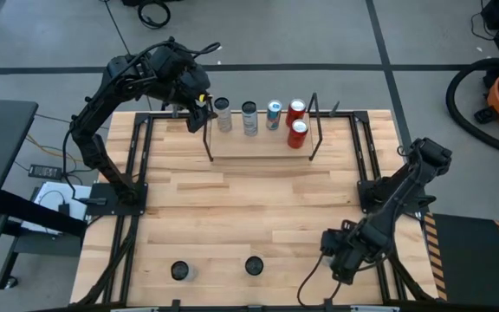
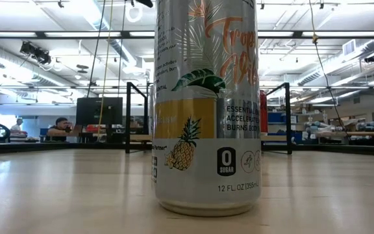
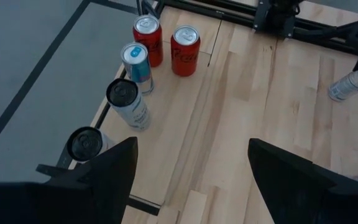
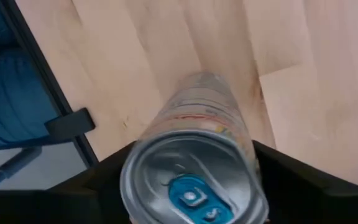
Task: Place canned beverage on shelf
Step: Put the blue soda can on the shelf aligned with the blue soda can
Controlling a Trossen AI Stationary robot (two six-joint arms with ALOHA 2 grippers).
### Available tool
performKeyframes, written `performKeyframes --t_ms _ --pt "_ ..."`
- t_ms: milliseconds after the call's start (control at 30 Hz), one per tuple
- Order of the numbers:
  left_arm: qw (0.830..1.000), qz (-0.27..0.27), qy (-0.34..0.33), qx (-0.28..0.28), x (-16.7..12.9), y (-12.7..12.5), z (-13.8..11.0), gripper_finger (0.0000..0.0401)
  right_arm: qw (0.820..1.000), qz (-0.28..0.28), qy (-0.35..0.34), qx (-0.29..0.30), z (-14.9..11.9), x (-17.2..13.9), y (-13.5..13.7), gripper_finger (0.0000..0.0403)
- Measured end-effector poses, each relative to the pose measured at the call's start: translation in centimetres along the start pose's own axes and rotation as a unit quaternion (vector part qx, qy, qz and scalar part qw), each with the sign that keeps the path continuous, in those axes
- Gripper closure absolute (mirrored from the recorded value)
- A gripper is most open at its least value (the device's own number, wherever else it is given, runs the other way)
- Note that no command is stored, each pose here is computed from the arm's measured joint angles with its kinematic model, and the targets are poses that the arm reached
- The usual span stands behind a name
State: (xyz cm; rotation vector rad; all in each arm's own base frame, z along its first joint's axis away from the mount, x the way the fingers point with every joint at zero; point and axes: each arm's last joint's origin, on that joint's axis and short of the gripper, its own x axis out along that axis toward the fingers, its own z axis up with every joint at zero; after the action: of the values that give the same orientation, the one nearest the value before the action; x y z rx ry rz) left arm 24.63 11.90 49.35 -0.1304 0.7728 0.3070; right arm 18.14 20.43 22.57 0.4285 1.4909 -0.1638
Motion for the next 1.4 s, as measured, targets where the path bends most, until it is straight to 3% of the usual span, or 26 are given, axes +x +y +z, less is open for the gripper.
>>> performKeyframes --t_ms 100,367,600,867,1167,1300,1400 --pt "1.0 0.0 0.0 0.003 0.0 0.0 0.0 0.0094 1.0 -0.003 -0.003 -0.012 0.4 0.0 -0.2 0.0158" --pt "1.0 0.001 -0.007 0.016 0.0 0.0 0.1 0.0094 0.998 -0.002 -0.007 -0.065 3.0 -1.2 -1.8 0.0158" --pt "1.0 0.001 -0.007 0.013 0.0 0.0 0.1 0.0094 0.991 -0.013 -0.023 -0.133 8.0 -4.2 -4.9 0.0156" --pt "1.0 0.001 -0.007 0.013 0.0 0.0 0.1 0.0094 0.973 -0.035 -0.105 -0.203 14.7 -9.1 -10.4 0.0156" --pt "1.0 0.0 -0.002 0.01 0.0 0.0 0.0 0.0094 0.934 -0.133 -0.269 -0.191 19.9 -16.2 -17.4 0.0156" --pt "1.0 0.0 -0.002 0.001 0.0 0.0 0.0 0.0094 0.918 -0.157 -0.315 -0.18 20.8 -18.6 -19.8 0.0155" --pt "1.0 0.0 -0.002 -0.001 0.0 0.0 0.0 0.0094 0.916 -0.161 -0.327 -0.165 20.9 -19.7 -21.4 0.0155"
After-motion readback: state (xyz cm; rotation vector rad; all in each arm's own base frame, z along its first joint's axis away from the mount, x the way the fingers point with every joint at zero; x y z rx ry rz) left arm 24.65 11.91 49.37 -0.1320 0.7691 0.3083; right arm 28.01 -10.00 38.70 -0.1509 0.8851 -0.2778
